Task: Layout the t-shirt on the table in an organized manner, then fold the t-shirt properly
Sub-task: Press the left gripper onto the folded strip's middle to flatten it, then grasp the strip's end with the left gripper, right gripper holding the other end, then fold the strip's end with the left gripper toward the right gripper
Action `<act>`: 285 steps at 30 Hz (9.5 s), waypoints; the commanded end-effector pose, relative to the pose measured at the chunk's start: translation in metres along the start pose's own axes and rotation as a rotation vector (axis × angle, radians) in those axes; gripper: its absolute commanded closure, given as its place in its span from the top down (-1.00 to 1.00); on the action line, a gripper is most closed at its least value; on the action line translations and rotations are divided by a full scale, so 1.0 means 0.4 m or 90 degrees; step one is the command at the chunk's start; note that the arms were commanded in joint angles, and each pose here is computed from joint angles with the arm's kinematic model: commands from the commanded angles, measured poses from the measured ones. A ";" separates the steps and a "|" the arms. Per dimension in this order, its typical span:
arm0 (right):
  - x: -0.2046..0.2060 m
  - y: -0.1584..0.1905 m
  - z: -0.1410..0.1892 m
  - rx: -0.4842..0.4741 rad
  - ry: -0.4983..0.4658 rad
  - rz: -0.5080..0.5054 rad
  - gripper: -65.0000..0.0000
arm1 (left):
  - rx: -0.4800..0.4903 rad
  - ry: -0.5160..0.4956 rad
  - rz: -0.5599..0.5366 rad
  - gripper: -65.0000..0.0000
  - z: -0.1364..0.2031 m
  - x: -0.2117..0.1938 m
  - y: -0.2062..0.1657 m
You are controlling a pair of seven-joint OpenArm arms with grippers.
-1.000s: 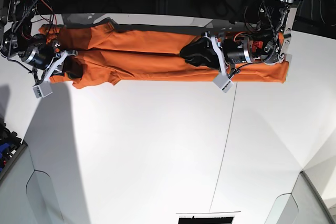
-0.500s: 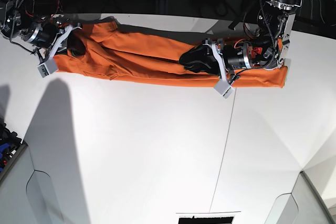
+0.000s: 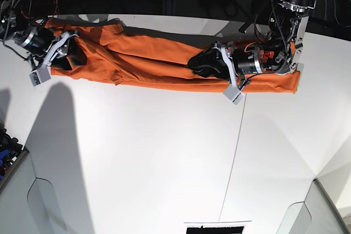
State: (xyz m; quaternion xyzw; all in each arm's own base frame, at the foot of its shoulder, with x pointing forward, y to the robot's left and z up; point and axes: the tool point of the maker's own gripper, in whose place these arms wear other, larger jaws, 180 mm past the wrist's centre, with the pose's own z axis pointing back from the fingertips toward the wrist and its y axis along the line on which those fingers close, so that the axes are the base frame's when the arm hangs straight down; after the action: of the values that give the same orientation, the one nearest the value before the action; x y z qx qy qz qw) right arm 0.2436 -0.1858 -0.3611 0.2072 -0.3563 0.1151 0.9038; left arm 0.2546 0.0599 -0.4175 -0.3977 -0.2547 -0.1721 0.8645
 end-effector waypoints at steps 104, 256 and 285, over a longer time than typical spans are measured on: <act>-0.076 -0.114 -0.063 -0.064 0.028 -0.072 -1.00 | 0.220 -0.010 0.115 0.44 0.370 -0.069 0.297; 0.083 -0.242 0.121 -0.181 -0.128 -0.074 -0.12 | -0.026 -0.056 -0.256 -0.99 -0.114 0.173 -0.211; -0.103 -0.169 -0.013 -0.042 0.026 -0.168 -0.78 | 0.090 -0.089 -0.216 -0.99 0.035 0.191 -0.060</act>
State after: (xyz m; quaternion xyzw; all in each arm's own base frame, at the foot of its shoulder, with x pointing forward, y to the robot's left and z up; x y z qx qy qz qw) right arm 0.2392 -0.2408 -0.4168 0.2287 -0.3096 -0.0212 0.9227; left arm 0.2917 0.0516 -0.3677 -0.2906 -0.3638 -0.2637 0.8448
